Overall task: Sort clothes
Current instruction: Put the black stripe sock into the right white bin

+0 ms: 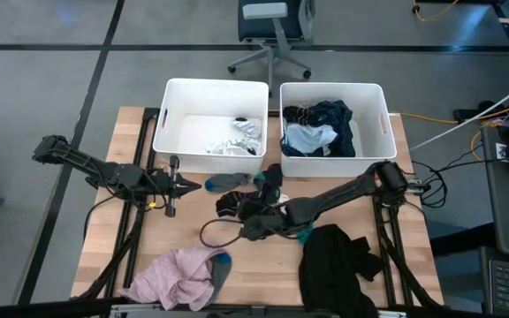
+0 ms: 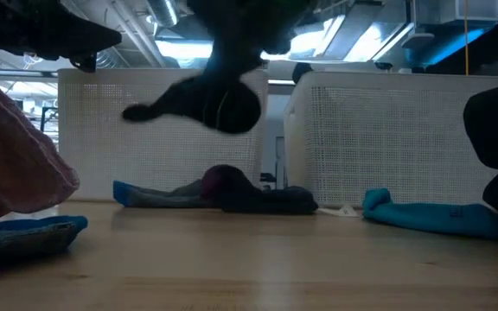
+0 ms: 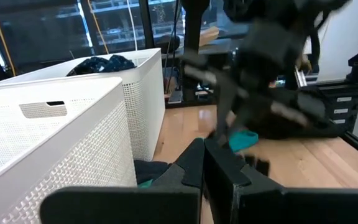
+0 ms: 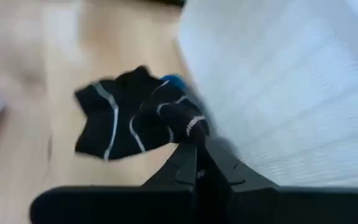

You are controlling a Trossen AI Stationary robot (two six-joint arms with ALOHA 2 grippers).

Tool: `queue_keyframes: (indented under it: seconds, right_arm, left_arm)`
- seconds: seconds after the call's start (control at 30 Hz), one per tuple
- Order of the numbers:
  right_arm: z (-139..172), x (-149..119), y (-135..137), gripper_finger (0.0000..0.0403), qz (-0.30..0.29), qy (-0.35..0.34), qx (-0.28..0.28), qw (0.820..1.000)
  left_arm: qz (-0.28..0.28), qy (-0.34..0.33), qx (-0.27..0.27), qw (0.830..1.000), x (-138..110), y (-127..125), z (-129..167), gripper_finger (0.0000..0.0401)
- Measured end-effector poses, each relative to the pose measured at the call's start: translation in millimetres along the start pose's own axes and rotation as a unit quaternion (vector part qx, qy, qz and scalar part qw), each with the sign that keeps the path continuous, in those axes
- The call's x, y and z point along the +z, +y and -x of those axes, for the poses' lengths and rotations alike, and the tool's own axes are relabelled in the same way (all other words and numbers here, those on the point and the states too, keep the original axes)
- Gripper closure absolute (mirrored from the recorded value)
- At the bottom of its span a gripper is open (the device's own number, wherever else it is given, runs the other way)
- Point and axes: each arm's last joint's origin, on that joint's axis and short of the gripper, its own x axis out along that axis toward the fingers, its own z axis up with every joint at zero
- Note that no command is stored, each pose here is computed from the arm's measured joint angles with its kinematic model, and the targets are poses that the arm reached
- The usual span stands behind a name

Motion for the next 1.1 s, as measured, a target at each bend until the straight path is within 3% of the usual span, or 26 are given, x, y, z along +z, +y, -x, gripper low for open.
queue_keyframes:
  seconds: [0.4,0.63,0.8,1.1]
  right_arm:
    - [55.9,20.3,-56.2,0.0392,0.003,-0.005,-0.107,0.994]
    - [63.0,19.9,-84.9,0.0386,0.024,0.014,-0.176,0.984]
    - [53.9,12.2,-116.7,0.0387,0.050,0.066,-0.238,0.968]
    - [61.8,-16.5,-193.3,0.0388,0.003,0.185,-0.353,0.917]
  left_arm:
    - [-0.001,0.002,0.000,1.000,-0.4,0.0,0.0,0.0400]
    - [0.000,0.002,0.000,1.000,-0.4,0.0,0.0,0.0400]
    - [0.000,0.002,0.000,1.000,-0.3,0.0,0.0,0.0400]
    - [-0.001,0.002,0.000,1.000,-0.4,-0.1,0.0,0.0400]
